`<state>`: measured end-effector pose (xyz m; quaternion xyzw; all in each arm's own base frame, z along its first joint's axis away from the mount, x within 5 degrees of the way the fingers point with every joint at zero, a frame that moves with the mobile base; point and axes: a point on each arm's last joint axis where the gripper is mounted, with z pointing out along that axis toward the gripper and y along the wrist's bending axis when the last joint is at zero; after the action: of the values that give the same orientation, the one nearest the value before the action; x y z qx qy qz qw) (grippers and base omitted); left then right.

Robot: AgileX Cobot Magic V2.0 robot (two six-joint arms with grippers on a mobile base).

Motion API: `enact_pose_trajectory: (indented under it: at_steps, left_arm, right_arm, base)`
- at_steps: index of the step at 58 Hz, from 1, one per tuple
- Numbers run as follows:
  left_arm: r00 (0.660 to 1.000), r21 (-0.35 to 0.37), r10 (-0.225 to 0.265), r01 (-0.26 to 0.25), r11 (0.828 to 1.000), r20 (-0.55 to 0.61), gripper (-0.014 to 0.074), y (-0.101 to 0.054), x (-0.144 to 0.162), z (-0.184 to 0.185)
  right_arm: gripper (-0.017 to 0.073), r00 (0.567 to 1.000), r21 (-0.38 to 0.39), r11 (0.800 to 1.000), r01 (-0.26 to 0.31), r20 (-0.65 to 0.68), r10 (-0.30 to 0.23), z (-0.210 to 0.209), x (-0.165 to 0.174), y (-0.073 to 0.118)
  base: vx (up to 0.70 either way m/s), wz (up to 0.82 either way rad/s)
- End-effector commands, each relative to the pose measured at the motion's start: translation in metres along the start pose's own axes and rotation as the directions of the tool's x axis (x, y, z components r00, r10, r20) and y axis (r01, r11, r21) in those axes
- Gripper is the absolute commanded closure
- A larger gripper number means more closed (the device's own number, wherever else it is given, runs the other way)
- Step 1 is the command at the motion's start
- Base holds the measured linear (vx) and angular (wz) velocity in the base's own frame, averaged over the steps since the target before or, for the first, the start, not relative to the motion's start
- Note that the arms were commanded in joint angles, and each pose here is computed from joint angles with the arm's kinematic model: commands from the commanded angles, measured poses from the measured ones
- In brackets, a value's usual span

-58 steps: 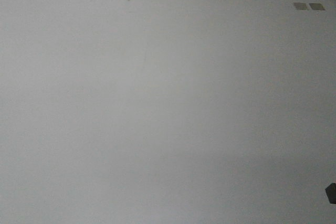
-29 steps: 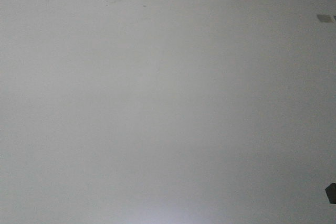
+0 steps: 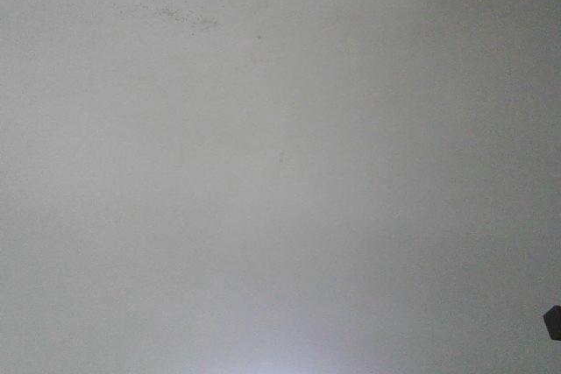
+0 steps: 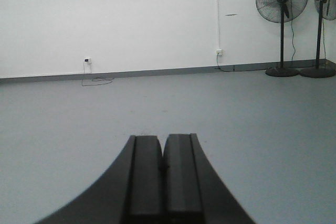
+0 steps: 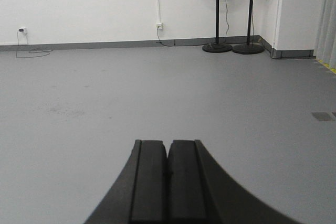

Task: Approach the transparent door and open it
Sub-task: 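Drive the base and turn toward the glass sliding door, then drive forward up to the glass door beside its silver handle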

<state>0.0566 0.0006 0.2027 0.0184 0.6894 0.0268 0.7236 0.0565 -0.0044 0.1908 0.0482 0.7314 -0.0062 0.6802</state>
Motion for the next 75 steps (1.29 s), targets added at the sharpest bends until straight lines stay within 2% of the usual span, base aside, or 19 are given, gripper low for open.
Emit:
enact_pose_trajectory:
  at_steps: [1, 31, 75]
  left_arm:
    - [0.998, 0.001, -0.012, 0.012, 1.0, 0.061, 0.0599, -0.0005, 0.0027, -0.0003]
    - [0.998, 0.001, -0.012, 0.012, 1.0, 0.061, 0.0599, -0.0005, 0.0027, -0.0003]
    - [0.998, 0.001, -0.012, 0.012, 1.0, 0.063, 0.0599, -0.0005, 0.0025, -0.0003]
  right_arm:
    - [0.0567, 0.997, -0.001, 1.0, 0.009, 0.079, -0.009, -0.0004, -0.0031, 0.0001]
    - [0.0567, 0.997, -0.001, 1.0, 0.009, 0.079, -0.009, -0.0004, -0.0031, 0.0001]
    - [0.0567, 0.997, -0.001, 1.0, 0.009, 0.079, -0.009, -0.0004, -0.0031, 0.0001]
  base:
    - [0.61, 0.01]
    - [0.67, 0.16]
    - [0.76, 0.57]
